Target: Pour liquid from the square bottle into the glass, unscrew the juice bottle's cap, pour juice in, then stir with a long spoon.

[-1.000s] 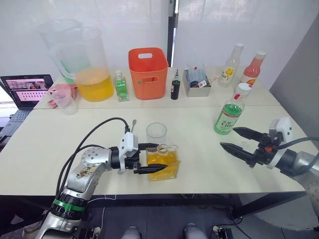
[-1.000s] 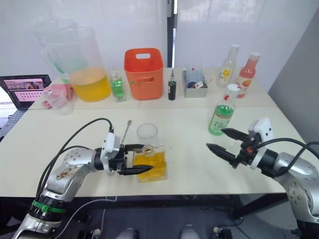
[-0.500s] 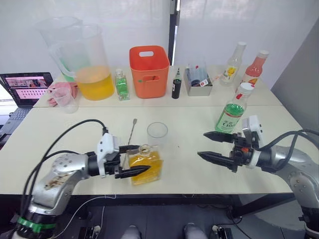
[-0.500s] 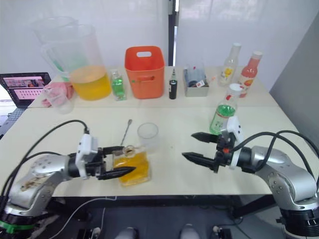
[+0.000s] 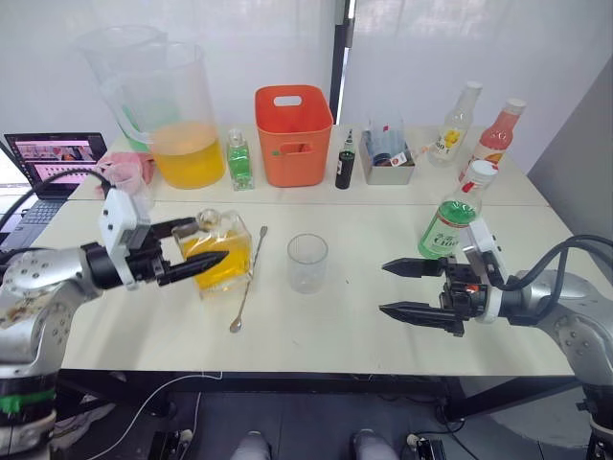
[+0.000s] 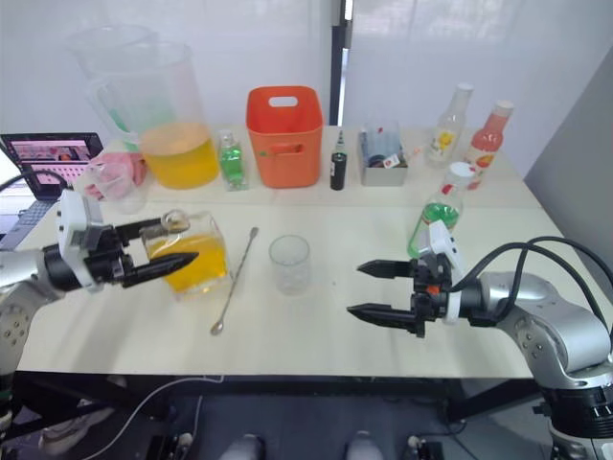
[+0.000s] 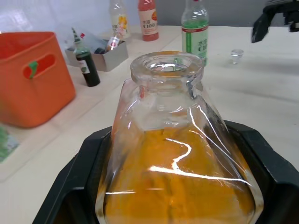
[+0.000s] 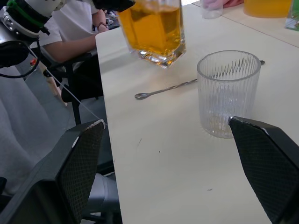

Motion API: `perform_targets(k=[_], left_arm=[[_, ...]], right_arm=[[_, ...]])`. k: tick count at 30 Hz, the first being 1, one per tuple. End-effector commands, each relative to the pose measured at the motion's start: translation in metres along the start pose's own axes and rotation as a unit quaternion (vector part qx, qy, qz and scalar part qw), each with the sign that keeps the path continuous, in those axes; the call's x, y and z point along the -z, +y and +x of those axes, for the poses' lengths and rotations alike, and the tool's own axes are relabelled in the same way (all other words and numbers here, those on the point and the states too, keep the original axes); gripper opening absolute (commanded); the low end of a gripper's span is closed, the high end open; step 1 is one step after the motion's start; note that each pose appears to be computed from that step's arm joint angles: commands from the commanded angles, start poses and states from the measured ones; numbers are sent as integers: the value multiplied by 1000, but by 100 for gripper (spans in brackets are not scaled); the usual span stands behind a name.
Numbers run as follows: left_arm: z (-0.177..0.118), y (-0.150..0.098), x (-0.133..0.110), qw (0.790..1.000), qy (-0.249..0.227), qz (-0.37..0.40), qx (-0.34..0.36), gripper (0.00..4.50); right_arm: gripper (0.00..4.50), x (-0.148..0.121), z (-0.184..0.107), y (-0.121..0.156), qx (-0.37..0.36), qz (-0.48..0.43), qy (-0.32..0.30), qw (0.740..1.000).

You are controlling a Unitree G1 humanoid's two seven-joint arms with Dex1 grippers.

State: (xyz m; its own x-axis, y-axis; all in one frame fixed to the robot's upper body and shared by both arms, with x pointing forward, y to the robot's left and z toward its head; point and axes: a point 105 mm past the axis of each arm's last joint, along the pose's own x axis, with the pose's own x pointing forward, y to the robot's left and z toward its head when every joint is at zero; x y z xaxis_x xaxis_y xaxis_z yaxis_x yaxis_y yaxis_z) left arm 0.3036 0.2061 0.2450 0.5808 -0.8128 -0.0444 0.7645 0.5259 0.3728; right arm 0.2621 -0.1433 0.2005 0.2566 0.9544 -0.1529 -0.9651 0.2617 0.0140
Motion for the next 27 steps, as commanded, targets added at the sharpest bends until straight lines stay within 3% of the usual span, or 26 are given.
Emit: perform_targets(k=[1, 7, 13, 27], left_arm=[[6, 14, -27, 996, -33, 82, -7, 279], [39, 30, -26, 984, -40, 171, -8, 279], [68, 42, -23, 970, -49, 237, -31, 279], [101, 53, -18, 935, -49, 343, -71, 279]], right_arm=[[450, -11, -6, 2, 10, -23, -8, 1000], [450, -17, -13, -6, 73, -37, -37, 996], [450, -14, -14, -2, 90, -32, -41, 995], [450, -12, -11, 10, 111, -31, -50, 992]])
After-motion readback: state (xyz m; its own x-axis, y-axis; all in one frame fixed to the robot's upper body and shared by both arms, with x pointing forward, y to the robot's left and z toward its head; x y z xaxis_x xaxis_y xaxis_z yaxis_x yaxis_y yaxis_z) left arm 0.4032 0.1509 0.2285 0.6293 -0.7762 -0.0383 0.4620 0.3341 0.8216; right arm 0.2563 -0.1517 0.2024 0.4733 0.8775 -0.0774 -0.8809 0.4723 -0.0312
